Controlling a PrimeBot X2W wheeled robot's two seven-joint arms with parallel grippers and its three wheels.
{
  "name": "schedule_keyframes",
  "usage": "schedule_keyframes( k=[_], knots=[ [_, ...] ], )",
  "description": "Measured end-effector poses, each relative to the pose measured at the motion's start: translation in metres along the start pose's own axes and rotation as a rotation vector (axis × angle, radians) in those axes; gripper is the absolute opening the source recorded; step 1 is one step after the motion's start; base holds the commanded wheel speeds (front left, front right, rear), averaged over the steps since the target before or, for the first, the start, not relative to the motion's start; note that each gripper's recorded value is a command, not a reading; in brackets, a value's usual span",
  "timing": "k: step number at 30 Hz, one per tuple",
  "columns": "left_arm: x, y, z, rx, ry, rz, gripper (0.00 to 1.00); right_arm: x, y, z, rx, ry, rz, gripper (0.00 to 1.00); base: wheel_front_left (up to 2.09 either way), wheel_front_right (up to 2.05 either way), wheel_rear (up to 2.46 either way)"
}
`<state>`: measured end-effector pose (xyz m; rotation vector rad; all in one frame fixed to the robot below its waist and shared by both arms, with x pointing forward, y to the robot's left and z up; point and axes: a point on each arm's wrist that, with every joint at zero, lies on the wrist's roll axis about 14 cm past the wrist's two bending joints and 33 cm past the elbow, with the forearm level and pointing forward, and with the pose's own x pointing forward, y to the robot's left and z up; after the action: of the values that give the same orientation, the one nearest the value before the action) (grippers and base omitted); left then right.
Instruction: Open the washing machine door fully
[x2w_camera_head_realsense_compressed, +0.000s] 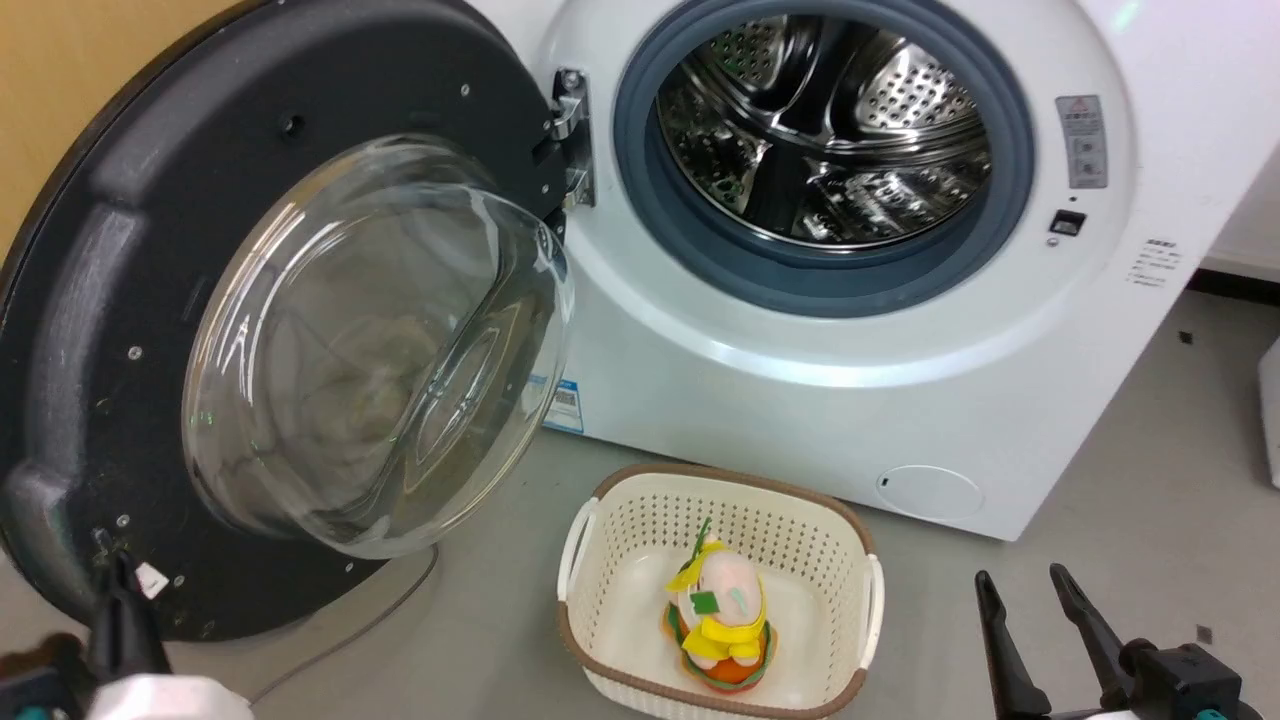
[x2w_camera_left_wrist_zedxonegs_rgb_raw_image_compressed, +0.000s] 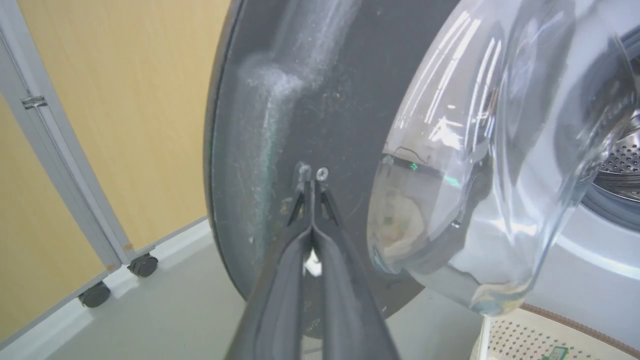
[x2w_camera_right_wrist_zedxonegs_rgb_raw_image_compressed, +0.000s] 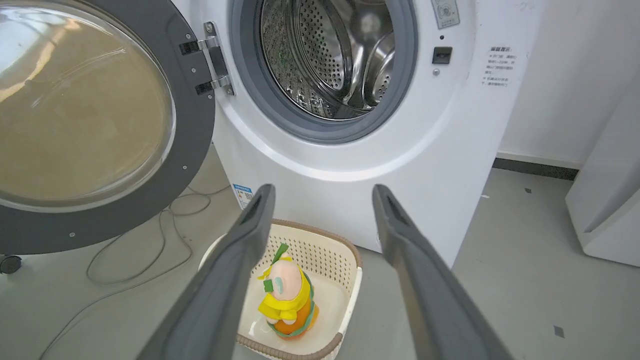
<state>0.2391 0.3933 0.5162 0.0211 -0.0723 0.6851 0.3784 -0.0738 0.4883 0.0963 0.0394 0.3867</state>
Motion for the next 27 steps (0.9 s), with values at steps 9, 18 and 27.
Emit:
schedule_keyframes(
  k=[9,18,27],
  knots=[
    [-0.037,-0.045,-0.004,-0.079,0.002,-0.108,0.78,-0.010,-0.008,0.016,-0.023,-0.049,-0.032,1.00,0.00,0.00,0.00],
    [-0.053,-0.110,-0.002,-0.146,0.009,-0.283,1.00,-0.026,-0.024,0.027,-0.056,-0.073,-0.090,1.00,0.00,0.00,0.00],
    [-0.071,-0.179,-0.003,-0.137,0.017,-0.513,1.00,-0.050,-0.042,0.040,-0.077,-0.095,-0.168,1.00,0.00,0.00,0.00]
  ],
)
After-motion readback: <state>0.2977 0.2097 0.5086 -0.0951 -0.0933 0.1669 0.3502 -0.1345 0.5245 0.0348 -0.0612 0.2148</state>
